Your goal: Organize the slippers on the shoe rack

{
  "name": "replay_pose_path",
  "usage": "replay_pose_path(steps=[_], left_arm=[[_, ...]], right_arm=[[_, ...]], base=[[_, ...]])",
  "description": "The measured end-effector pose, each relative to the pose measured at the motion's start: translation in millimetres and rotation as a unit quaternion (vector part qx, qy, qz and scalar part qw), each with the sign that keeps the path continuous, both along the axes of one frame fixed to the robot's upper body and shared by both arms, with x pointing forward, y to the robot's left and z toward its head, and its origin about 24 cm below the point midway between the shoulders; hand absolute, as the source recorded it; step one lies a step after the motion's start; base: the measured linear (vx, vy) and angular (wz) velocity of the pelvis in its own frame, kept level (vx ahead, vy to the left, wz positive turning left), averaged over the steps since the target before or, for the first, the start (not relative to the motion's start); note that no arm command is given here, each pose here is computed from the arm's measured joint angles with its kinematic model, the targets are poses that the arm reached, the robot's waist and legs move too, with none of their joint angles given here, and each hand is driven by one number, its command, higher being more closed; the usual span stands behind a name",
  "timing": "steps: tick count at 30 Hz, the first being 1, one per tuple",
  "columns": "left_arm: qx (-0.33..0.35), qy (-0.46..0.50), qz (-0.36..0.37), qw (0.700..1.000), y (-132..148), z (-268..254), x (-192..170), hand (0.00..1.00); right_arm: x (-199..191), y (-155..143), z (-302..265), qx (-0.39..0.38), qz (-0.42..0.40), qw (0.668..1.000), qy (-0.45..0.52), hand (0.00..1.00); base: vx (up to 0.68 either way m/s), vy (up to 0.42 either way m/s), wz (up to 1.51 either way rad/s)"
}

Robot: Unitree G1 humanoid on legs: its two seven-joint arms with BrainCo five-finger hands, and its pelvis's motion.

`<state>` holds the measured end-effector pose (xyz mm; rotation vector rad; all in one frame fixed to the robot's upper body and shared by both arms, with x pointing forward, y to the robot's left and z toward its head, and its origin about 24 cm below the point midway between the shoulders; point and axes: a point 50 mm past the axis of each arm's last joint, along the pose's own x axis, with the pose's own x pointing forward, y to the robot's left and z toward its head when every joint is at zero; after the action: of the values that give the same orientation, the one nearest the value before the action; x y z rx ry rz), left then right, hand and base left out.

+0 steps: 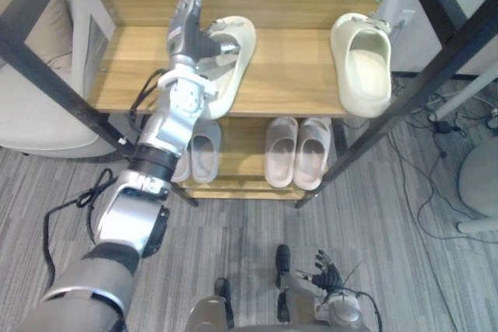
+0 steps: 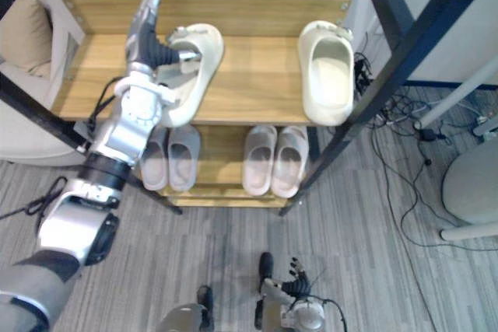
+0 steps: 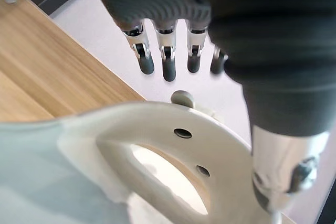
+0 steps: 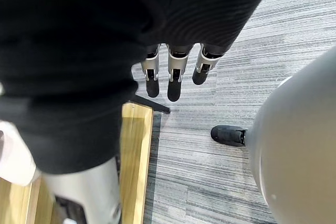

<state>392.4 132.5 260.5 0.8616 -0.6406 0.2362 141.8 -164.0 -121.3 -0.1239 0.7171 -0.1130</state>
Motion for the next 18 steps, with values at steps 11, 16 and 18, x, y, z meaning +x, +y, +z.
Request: replay_pose_path(steps=[11,16,18], left_arm=[[0.068,-0.005,0.003,0.998,-9.5,9.2,3.6,1.00],[0.071,-0.003,0.003,0.997,-9.6,8.7,3.7,1.00],[0.071,-0.002,0.004,0.997,-8.9,8.3,4.0,1.00]], right_arm=[[-0.5,-0.2,-0.1,0.004,-0.003,1.000,0.000,0.00],[-0.5,-0.8,0.0,0.004,-0.004,1.000,0.000,0.00],[-0.5,-1.0,0.0,0.004,-0.005,1.000,0.000,0.00]], base=[[0.02,0.026,-0.01],[0.01,0.013,0.00],[0.00,0.000,0.00]])
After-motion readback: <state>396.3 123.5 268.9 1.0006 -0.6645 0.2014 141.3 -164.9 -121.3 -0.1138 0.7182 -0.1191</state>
